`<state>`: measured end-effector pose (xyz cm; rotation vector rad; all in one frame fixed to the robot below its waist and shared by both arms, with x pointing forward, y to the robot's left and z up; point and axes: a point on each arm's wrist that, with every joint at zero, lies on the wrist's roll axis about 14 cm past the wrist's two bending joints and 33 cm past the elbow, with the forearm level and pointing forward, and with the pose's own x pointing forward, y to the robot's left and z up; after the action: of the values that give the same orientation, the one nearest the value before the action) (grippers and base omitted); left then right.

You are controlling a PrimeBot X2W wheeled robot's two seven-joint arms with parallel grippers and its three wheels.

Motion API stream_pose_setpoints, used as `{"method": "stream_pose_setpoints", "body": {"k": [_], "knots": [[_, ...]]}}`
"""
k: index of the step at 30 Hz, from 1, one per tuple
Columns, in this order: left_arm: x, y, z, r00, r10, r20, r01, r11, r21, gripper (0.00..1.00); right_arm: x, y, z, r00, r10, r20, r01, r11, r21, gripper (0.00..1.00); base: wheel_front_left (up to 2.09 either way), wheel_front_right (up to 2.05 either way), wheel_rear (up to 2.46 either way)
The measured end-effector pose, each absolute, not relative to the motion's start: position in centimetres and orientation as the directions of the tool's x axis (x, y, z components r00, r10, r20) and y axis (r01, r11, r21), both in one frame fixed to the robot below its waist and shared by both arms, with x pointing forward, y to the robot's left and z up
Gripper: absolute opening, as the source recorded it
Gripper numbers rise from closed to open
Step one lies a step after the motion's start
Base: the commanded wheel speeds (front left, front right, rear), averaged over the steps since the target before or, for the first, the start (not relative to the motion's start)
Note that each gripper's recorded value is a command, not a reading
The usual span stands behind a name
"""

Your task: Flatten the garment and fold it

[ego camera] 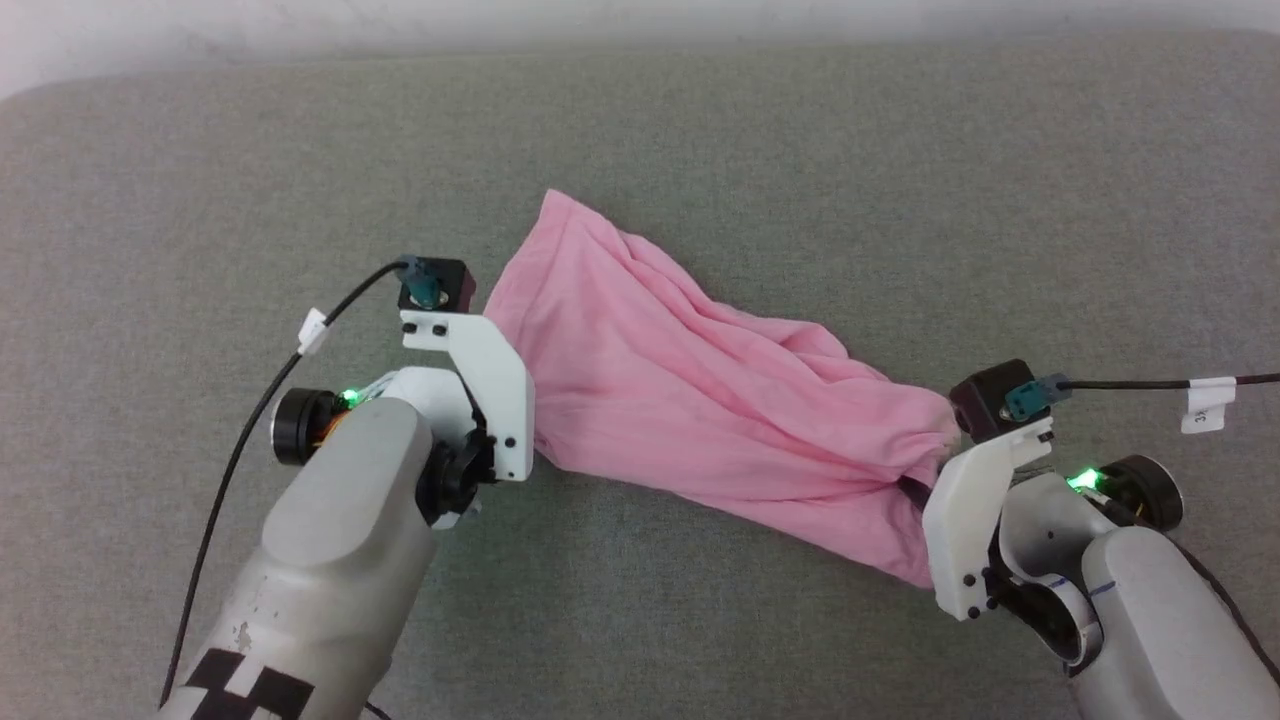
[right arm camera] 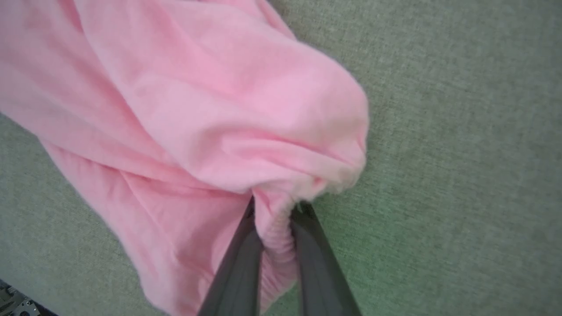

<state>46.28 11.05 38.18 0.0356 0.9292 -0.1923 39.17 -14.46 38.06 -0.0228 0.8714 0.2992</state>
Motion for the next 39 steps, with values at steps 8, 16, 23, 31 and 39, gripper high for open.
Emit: {"method": "stream_pose_setpoints", "body": {"k": [8, 16, 23, 31, 39], "knots": [[46.5, 10.6, 38.3, 0.604, -0.197, -0.772, 0.139, 0.98, -0.141, 0.0, 39.5, -14.5, 38.0, 0.6, 0.256, -0.758, -0.286, 0.953, 0.096, 0.0, 0.0, 0.0, 0.0], [46.1, 13.1, 40.9, 0.734, -0.196, -0.65, 0.011, 0.96, -0.278, 0.0, 39.0, -14.1, 38.7, 0.593, 0.279, -0.756, -0.327, 0.941, 0.09, 0.0, 0.0, 0.0, 0.0], [42.0, 15.1, 42.5, 0.816, -0.156, -0.557, -0.068, 0.93, -0.361, 0.0, 38.2, -15.1, 39.9, 0.588, 0.269, -0.763, -0.372, 0.927, 0.039, 0.0, 0.0, 0.0, 0.0], [33.4, 14.9, 39.1, 0.748, -0.14, -0.649, -0.201, 0.884, -0.422, 0.0, 37.4, -15.3, 39.8, 0.544, 0.257, -0.799, -0.438, 0.899, -0.01, 0.0, 0.0, 0.0, 0.0], [32.5, 15.2, 39.5, 0.759, -0.124, -0.639, -0.227, 0.869, -0.439, 1.0, 37.1, -15.3, 39.3, 0.533, 0.248, -0.809, -0.436, 0.9, -0.011, 1.0, 0.0, 0.0, 0.0]]}}
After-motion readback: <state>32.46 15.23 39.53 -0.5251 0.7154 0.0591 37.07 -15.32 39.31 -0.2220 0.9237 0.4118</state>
